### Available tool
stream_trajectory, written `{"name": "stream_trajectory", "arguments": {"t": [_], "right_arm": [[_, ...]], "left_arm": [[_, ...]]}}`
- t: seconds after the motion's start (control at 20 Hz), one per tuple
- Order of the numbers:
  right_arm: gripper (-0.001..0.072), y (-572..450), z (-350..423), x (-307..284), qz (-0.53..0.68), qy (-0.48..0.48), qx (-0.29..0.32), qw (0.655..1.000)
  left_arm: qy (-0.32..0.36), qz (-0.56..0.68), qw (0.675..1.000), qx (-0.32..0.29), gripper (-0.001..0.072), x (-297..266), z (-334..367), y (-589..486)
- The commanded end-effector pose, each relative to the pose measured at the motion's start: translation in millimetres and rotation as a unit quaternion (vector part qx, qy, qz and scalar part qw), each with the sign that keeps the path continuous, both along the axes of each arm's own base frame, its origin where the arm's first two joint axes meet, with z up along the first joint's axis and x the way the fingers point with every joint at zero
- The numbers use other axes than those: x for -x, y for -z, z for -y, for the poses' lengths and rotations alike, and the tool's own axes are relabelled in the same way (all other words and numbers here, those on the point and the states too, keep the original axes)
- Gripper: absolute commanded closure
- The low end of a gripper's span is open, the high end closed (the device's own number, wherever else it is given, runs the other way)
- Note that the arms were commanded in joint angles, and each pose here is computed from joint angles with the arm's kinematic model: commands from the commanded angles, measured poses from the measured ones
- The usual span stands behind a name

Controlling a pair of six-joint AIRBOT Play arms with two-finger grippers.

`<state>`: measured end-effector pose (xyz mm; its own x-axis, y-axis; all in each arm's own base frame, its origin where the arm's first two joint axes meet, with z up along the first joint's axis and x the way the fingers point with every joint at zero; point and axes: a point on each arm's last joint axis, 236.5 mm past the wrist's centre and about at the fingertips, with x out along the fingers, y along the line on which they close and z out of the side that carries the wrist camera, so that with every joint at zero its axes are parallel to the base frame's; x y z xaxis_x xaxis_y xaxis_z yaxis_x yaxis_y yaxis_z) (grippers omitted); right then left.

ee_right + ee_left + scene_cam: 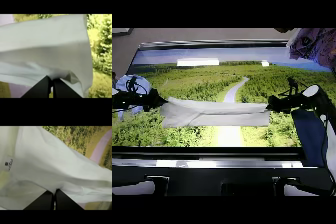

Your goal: Fold the clothes and pants, and hang the long-sleeved shirts on hangers.

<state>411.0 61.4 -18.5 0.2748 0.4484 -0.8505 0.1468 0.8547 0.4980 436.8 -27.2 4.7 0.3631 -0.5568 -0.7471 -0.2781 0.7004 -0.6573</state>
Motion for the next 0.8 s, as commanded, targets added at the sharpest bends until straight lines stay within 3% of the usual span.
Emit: {"name": "stream_trajectory", "arguments": {"t": [0.0,0.25,0.3,0.35,0.4,0.45,0.5,0.6,0.75], "right_arm": [[0.0684,15.1,5.9,-16.7,-0.003,0.004,0.013,1.0],[0.0682,44.4,-1.2,-15.1,-0.035,0.001,0.007,0.999],[0.0663,50.7,-4.4,-14.3,-0.042,-0.001,0.006,0.999],[0.0551,55.6,-4.3,-13.2,-0.052,0.006,0.003,0.999],[0.0396,56.4,-2.6,-11.7,-0.061,0.016,0.002,0.998],[0.0285,51.7,4.8,-10.2,-0.069,0.022,0.003,0.997],[0.0284,42.9,17.0,-10.3,-0.077,0.029,0.003,0.997],[0.0193,21.1,51.1,-11.8,-0.089,0.06,-0.009,0.994],[0.0152,4.2,79.6,-5.3,-0.093,0.086,-0.082,0.989]], "left_arm": [[0.012,-0.008,1.0,0.003,0.0692,-24.5,6.1,21.7],[0.013,-0.031,0.999,0.006,0.0692,-33.1,12.0,52.1],[0.014,-0.037,0.999,0.008,0.0692,-32.5,14.2,57.9],[0.014,-0.04,0.999,0.008,0.0679,-32.9,15.2,61.1],[0.003,-0.039,0.999,0.007,0.0526,-35.9,13.3,61.2],[-0.011,-0.041,0.999,0.006,0.0298,-39.7,7.8,57.6],[-0.02,-0.04,0.999,0.003,0.0199,-43.2,0.2,51.7],[-0.021,-0.036,0.999,-0.015,0.0173,-46.7,-17.0,36.2],[-0.002,-0.018,0.998,-0.068,0.0174,-47.5,-36.4,14.3]]}}
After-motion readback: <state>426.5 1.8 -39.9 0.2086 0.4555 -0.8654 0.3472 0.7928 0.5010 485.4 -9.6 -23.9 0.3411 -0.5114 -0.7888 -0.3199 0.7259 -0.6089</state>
